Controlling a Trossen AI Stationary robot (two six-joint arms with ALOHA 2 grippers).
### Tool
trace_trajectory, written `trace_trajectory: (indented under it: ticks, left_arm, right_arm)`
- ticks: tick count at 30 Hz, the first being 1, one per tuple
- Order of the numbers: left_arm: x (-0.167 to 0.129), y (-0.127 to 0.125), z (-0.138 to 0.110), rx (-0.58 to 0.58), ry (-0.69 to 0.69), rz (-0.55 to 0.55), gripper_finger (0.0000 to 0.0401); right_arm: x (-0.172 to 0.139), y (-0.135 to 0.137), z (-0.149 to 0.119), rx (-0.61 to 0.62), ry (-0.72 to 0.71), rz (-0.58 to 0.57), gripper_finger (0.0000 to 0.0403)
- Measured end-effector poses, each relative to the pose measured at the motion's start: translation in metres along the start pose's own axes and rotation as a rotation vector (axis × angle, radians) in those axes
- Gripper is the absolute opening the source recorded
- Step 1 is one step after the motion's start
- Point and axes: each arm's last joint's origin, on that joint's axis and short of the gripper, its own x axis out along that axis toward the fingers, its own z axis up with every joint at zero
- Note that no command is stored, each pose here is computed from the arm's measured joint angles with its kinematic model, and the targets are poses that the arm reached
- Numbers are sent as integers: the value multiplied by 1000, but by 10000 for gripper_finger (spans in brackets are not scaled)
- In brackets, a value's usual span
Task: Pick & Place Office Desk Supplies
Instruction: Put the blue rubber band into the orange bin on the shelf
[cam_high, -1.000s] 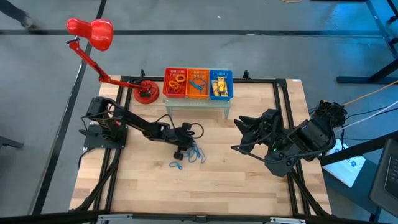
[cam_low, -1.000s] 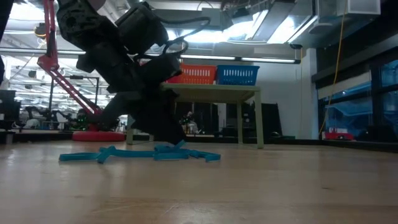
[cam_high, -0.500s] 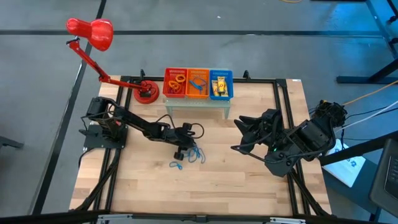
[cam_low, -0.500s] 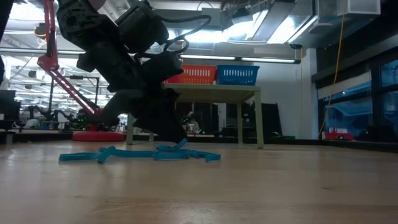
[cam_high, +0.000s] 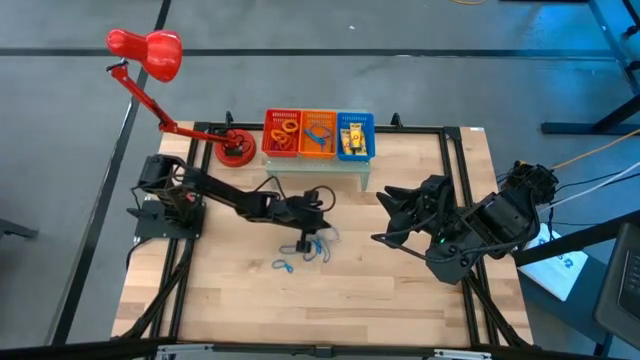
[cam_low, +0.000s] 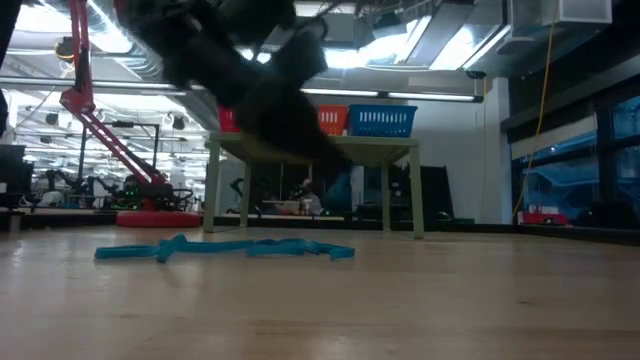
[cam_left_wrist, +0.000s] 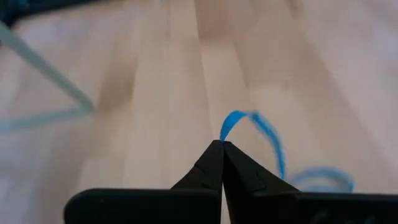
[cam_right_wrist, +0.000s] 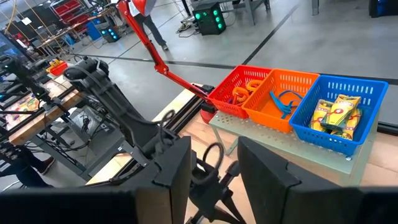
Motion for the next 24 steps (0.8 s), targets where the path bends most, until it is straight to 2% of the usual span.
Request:
trace_trajectory:
  ticks: [5, 8, 12, 17, 21, 24]
  left_arm:
    - [-1, 6, 39, -15, -110, 20, 2]
    - [-4, 11, 61, -24, -168, 75, 1]
    - [-14, 24, 87, -14, -194, 260, 2]
    - [-43, 58, 110, 20, -179, 509, 2]
    - [-80, 95, 112, -30, -138, 663, 1]
    - [-103, 123, 106, -77, -96, 719, 2]
  right_arm:
    - [0, 0, 0, 1, 0, 0, 132]
    - [0, 0, 0, 1, 0, 0, 132]
    - [0, 0, 0, 0, 0, 1, 132]
    - [0, 0, 0, -8, 4, 1, 132]
    - [0, 0, 0, -20, 3, 1, 132]
    - [0, 0, 0, -35, 1, 1, 132]
